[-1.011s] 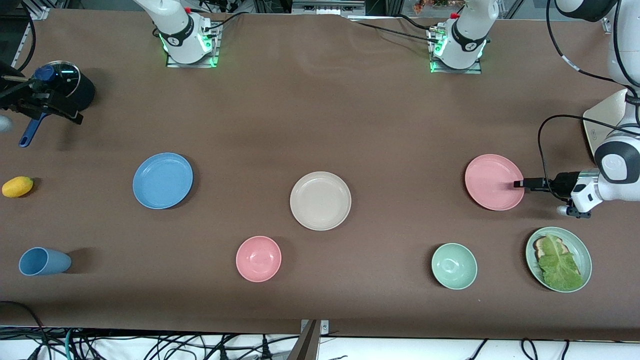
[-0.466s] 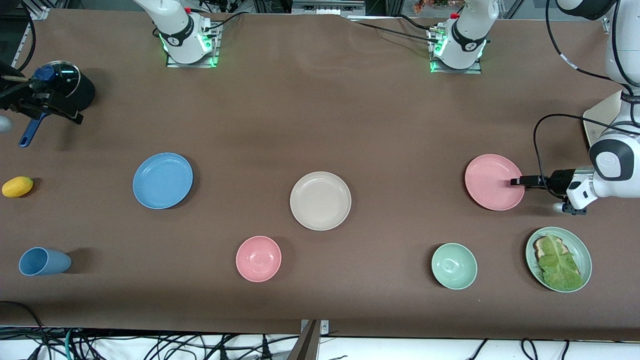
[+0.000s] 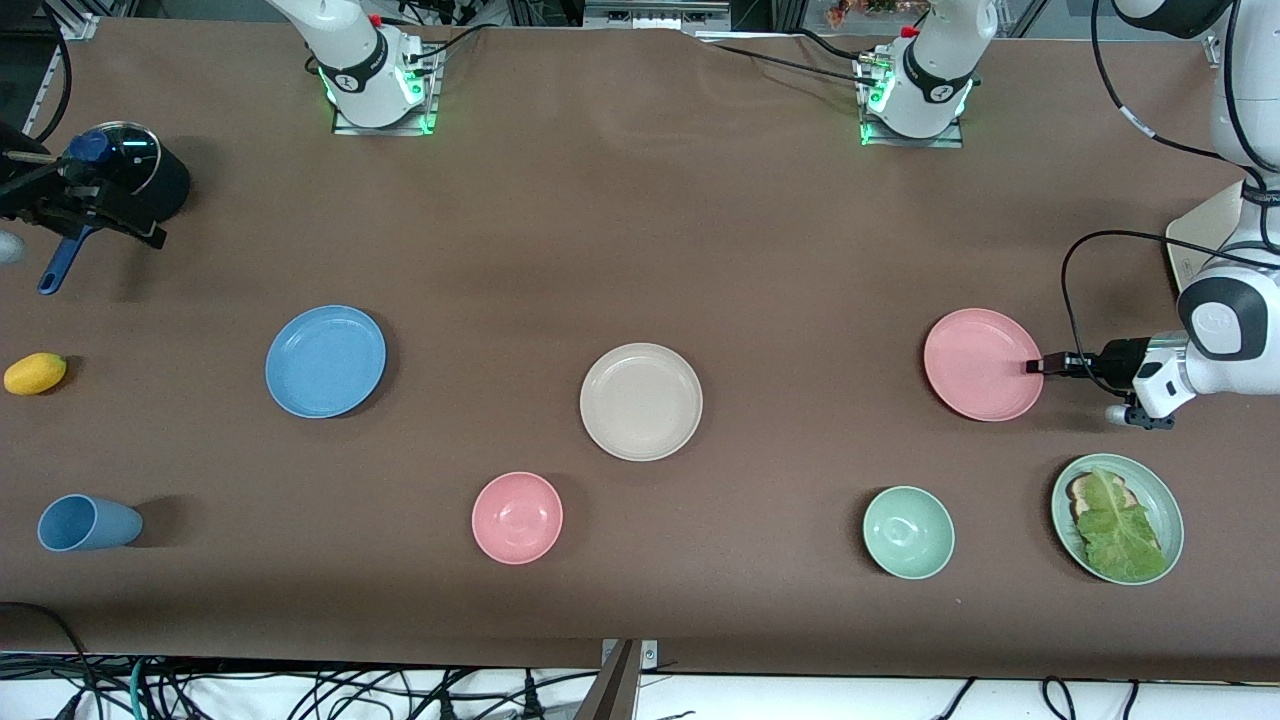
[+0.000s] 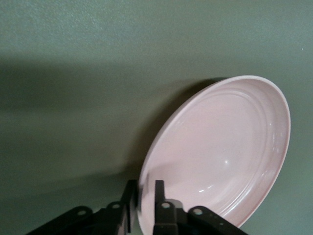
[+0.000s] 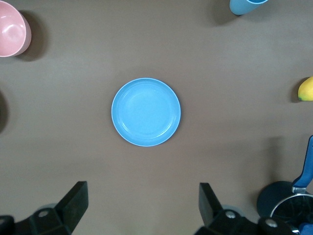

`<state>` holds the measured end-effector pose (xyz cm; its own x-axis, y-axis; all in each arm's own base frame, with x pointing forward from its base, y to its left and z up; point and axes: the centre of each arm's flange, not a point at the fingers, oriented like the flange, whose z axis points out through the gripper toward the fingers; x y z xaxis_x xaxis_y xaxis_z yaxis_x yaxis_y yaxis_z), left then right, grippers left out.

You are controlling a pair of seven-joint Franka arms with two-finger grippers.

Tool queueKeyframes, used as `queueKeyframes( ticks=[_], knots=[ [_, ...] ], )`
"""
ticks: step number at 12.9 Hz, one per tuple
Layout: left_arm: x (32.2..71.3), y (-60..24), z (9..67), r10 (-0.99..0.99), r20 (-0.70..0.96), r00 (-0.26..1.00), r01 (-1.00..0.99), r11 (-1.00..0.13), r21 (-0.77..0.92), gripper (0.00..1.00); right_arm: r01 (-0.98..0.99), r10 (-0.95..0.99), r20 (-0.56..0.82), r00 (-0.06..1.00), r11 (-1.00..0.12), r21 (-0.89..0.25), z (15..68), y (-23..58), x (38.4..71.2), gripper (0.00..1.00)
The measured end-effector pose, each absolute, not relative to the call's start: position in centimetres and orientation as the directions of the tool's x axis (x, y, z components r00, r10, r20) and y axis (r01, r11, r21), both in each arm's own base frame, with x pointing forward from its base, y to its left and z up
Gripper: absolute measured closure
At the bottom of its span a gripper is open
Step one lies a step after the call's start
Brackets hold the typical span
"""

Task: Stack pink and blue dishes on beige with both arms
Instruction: 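Close the left gripper on the pink plate rim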

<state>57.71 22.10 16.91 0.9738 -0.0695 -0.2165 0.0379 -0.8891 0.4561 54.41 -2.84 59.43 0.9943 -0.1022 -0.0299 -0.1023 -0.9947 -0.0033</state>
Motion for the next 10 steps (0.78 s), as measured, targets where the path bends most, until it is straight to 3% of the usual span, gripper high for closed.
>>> queueKeyframes(
  ticks=[1,6,10],
  knots=[
    [57.8,22.1,17.0,-0.074,-0.21,0.975,0.03,-0.89,0.455,0.96,-0.102,-0.102,-0.03,0.994,-0.995,-0.003,59.4,-2.8,54.4,0.0],
    [58.1,22.2,17.6,-0.099,-0.178,0.979,-0.008,-0.892,0.452,0.96,-0.102,-0.102,-0.03,0.994,-0.995,-0.003,59.4,-2.8,54.4,0.0],
    [59.2,21.1,21.3,-0.114,-0.137,0.984,-0.043,-0.896,0.441,0.96,-0.103,-0.102,-0.03,0.994,-0.995,-0.003,59.4,-2.8,54.4,0.0]
  ],
)
